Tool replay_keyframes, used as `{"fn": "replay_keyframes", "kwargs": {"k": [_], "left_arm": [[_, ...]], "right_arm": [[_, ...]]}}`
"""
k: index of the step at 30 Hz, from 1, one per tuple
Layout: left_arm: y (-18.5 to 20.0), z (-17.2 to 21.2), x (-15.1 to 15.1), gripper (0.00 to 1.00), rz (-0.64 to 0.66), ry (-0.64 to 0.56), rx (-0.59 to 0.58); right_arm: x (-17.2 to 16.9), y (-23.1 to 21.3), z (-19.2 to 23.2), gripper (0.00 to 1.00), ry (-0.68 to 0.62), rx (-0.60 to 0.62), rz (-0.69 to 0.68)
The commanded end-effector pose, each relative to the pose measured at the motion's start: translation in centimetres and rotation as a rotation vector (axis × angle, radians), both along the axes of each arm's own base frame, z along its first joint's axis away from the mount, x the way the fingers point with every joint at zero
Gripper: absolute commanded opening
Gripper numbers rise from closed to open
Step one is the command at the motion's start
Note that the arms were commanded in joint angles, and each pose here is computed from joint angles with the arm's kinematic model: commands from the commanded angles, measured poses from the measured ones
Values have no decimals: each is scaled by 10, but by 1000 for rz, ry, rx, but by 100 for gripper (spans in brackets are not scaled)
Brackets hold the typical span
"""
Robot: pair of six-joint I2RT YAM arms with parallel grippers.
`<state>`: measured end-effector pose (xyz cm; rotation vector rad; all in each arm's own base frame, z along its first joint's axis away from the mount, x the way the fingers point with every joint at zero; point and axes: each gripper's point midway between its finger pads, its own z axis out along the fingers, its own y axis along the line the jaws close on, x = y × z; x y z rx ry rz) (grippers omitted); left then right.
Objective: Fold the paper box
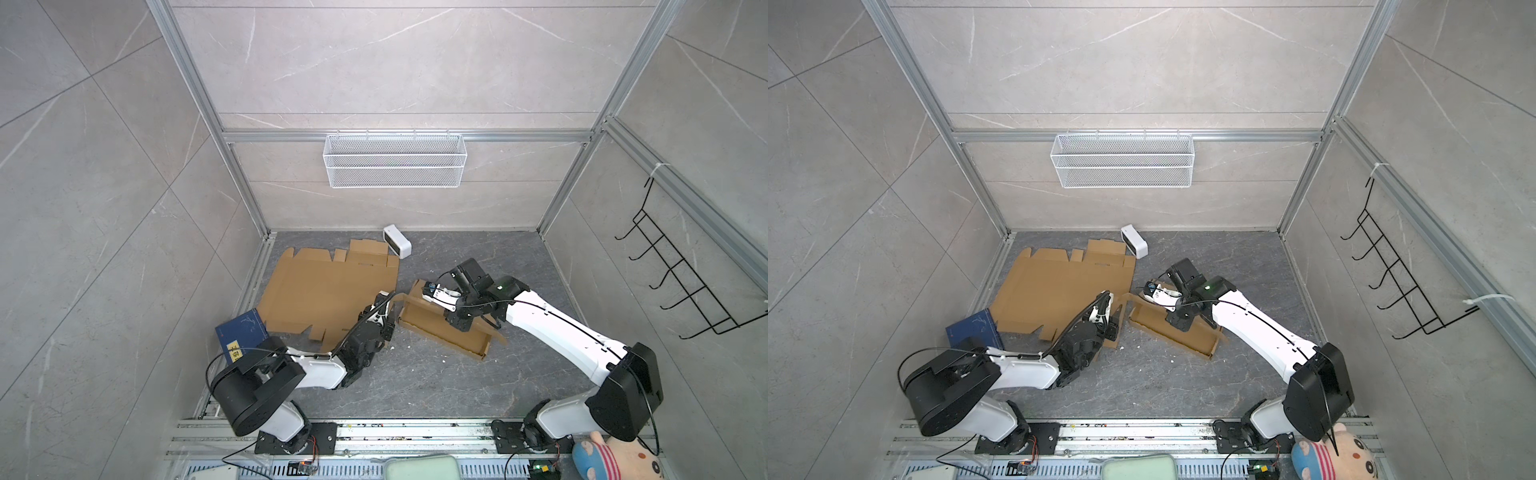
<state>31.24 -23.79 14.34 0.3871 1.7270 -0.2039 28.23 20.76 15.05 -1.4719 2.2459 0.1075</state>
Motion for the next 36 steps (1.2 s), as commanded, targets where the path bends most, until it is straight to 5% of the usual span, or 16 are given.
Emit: {"fn": "replay_keyframes", "kwargs": {"k": [1, 12, 19, 29, 36], "left_arm": [[21, 23, 4, 51, 66, -27, 35], [76, 71, 25, 56, 203, 124, -45], [69, 89, 33, 56, 110, 225, -123], [61, 83, 55, 56, 37, 449, -197], [42, 74, 67, 56, -45, 567, -172]], "right_arm": [[-6, 2, -6, 0, -5, 7, 42], [1, 9, -38, 1, -120, -53, 166], [19, 24, -52, 3, -189, -84, 220], [14, 18, -43, 45, -217, -77, 181], [6, 18, -14, 53, -212, 39, 106]]}}
